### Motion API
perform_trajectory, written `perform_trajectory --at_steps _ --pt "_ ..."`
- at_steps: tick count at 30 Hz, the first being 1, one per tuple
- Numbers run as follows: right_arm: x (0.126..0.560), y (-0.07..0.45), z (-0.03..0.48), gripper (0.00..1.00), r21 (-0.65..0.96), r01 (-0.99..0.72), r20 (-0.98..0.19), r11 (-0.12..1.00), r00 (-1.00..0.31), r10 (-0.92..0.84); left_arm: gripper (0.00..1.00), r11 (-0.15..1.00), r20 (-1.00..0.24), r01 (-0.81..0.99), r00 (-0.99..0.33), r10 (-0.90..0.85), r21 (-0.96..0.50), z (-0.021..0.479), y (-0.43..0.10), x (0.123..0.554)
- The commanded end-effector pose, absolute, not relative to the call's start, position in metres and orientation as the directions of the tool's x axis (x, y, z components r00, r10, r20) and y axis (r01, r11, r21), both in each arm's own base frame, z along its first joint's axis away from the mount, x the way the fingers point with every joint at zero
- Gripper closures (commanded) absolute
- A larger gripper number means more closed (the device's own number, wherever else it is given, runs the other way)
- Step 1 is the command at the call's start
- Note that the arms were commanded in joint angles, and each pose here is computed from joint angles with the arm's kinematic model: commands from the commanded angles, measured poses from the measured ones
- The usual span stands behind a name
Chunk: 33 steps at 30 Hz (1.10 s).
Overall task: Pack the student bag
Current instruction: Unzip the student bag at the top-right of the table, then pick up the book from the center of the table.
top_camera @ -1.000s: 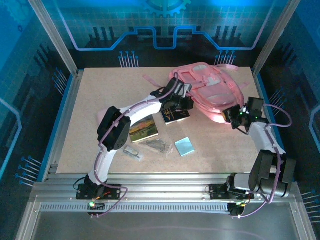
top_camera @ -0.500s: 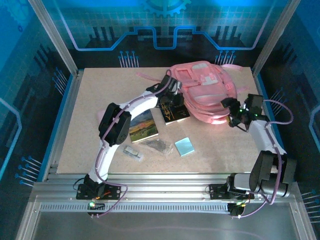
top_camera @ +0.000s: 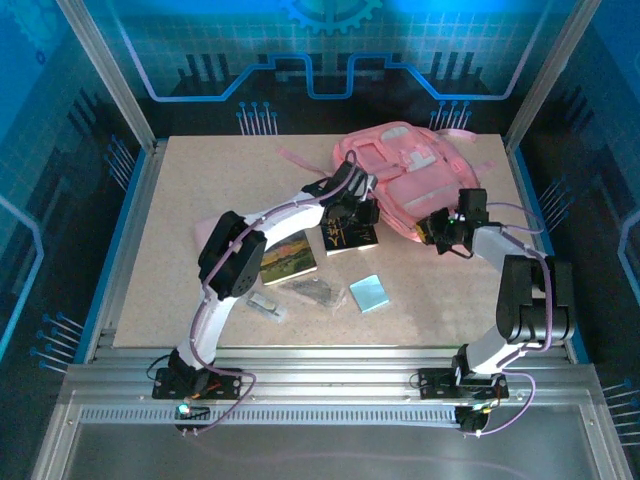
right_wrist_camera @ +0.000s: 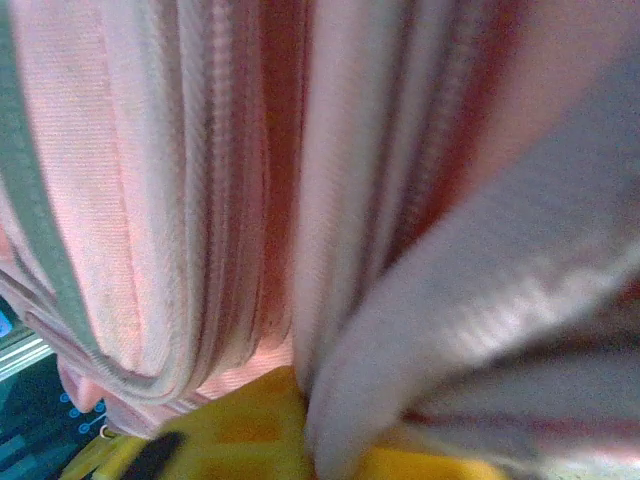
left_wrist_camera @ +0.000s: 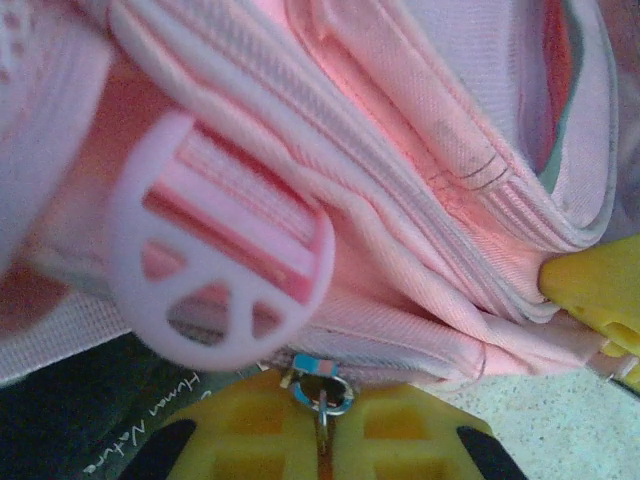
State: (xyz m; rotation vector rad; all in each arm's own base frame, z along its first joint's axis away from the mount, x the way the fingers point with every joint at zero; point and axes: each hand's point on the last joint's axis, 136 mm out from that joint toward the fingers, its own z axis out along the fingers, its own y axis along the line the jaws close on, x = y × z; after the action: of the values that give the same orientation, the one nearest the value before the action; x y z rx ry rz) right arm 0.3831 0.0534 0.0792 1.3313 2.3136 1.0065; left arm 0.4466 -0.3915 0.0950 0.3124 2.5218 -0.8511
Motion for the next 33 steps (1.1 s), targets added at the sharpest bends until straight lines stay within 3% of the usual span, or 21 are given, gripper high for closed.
perform_trajectory --at_steps 1,5,9,10,12,15,17,18,19,21,27,33 --pt "0.387 0.024 0.096 1.00 0.709 0.620 -0.006 0.336 -0.471 0.882 1.00 0.840 -0.601 0.338 -0.799 0.018 -0.424 0.125 -0.355 0.489" --pt "0.376 0.012 0.104 1.00 0.710 0.620 -0.025 0.334 -0.452 0.892 1.00 0.910 -0.580 0.199 -0.813 -0.054 -0.363 0.101 -0.301 0.533" --pt "0.375 0.014 0.106 1.00 0.715 0.612 -0.023 0.337 -0.461 0.887 1.00 0.913 -0.596 0.192 -0.800 -0.067 -0.361 0.109 -0.293 0.543" --pt "0.375 0.016 0.106 1.00 0.716 0.610 -0.021 0.340 -0.468 0.884 0.96 0.907 -0.597 0.197 -0.799 -0.071 -0.371 0.111 -0.295 0.542" --pt "0.378 0.019 0.109 1.00 0.724 0.595 -0.027 0.349 -0.481 0.876 0.81 0.897 -0.588 0.203 -0.805 -0.075 -0.392 0.115 -0.301 0.538" --pt "0.381 0.023 0.118 0.98 0.730 0.567 -0.049 0.383 -0.515 0.856 0.42 0.890 -0.559 0.191 -0.825 -0.084 -0.415 0.117 -0.301 0.528" --pt "0.381 0.027 0.127 0.74 0.733 0.539 -0.066 0.416 -0.551 0.832 0.33 0.888 -0.548 0.184 -0.832 -0.089 -0.422 0.122 -0.298 0.518" --pt "0.381 0.029 0.135 0.47 0.734 0.523 -0.074 0.434 -0.573 0.816 0.31 0.887 -0.546 0.181 -0.833 -0.091 -0.424 0.126 -0.294 0.513" --pt "0.376 0.033 0.139 0.32 0.729 0.512 -0.076 0.454 -0.599 0.797 0.27 0.888 -0.548 0.178 -0.831 -0.095 -0.424 0.131 -0.291 0.508" --pt "0.369 0.040 0.149 0.22 0.721 0.478 -0.096 0.502 -0.648 0.755 0.19 0.891 -0.555 0.170 -0.825 -0.104 -0.420 0.137 -0.282 0.498" --pt "0.346 0.074 0.169 0.19 0.625 0.318 -0.223 0.713 -0.802 0.554 0.17 0.885 -0.508 0.076 -0.840 -0.192 -0.460 0.127 -0.248 0.471" --pt "0.364 0.129 0.166 0.27 0.601 0.127 -0.290 0.789 -0.885 0.363 0.18 0.868 -0.463 0.039 -0.857 -0.225 -0.495 0.118 -0.242 0.459"
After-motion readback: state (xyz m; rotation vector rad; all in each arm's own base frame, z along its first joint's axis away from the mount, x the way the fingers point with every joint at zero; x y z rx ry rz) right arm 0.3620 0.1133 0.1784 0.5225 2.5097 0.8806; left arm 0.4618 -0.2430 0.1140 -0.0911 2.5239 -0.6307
